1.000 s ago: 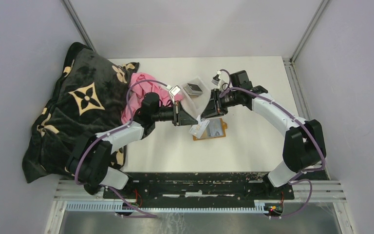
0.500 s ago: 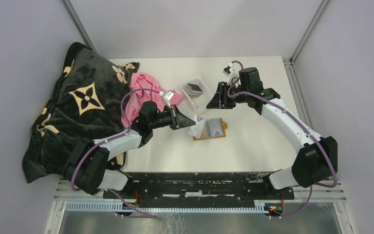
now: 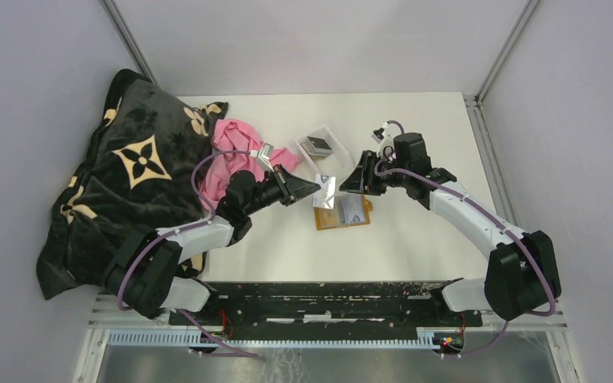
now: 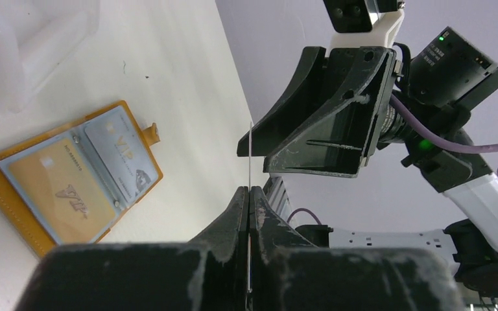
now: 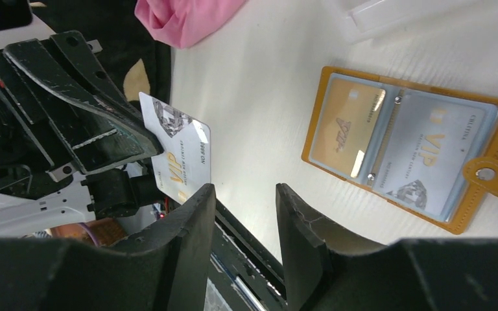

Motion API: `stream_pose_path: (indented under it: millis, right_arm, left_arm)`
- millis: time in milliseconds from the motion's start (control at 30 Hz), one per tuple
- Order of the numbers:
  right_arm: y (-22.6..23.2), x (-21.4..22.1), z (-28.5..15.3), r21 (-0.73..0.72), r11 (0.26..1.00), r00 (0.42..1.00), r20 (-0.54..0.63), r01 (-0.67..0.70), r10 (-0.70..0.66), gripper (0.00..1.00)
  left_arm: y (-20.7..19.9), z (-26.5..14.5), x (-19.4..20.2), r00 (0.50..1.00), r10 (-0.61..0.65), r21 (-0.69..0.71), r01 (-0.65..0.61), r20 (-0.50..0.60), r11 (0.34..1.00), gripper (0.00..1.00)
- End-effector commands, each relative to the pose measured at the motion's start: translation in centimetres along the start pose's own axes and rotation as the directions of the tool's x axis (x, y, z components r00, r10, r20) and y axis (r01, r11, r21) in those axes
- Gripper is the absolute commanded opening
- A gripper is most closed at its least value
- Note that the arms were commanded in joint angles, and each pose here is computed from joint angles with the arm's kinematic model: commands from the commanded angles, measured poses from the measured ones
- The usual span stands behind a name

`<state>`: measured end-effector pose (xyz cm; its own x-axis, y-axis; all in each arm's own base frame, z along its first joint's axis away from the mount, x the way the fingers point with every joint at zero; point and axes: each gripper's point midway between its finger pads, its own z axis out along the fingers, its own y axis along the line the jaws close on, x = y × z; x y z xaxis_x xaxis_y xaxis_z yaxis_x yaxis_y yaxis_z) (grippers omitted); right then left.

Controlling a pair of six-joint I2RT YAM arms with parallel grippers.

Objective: Put the credit cards into the card holder
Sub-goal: Pick up the credit card from the storage box.

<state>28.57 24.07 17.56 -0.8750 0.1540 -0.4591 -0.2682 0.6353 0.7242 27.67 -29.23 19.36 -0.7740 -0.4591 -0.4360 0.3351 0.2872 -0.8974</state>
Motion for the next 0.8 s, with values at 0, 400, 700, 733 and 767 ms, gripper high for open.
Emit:
stream_pose_path:
  millis: [0, 400, 700, 733, 767]
  right_arm:
    - [2.8, -1.9, 0.0, -0.130, 0.992, 0.996, 0.085, 0.006, 0.005, 0.46]
    - [3.5, -1.4, 1.0, -0.219, 0.974, 0.995, 0.070, -0.054, 0.071, 0.46]
    - [5.0, -0.6, 1.9, -0.297, 0.951, 0.994, 0.031, -0.087, 0.100, 0.42]
    - [5.1, -0.4, 2.0, -0.303, 0.949, 0.994, 0.026, -0.092, 0.105, 0.40]
    - [5.2, -0.3, 2.1, -0.307, 0.947, 0.994, 0.024, -0.099, 0.111, 0.38]
  left_arm:
    - [-2.2, 0.7, -1.2, 0.997, -0.045, 0.080, 0.040, 0.059, 0.996, 0.03]
    - [-2.2, 1.3, -1.2, 0.993, -0.089, 0.092, 0.082, 0.081, 0.992, 0.03]
    - [-2.3, 2.6, -0.7, 0.990, -0.125, 0.105, 0.118, 0.067, 0.987, 0.03]
    - [-2.2, 2.8, -0.6, 0.989, -0.130, 0.108, 0.123, 0.065, 0.987, 0.03]
    - [-2.3, 2.9, -0.7, 0.989, -0.133, 0.111, 0.126, 0.063, 0.986, 0.03]
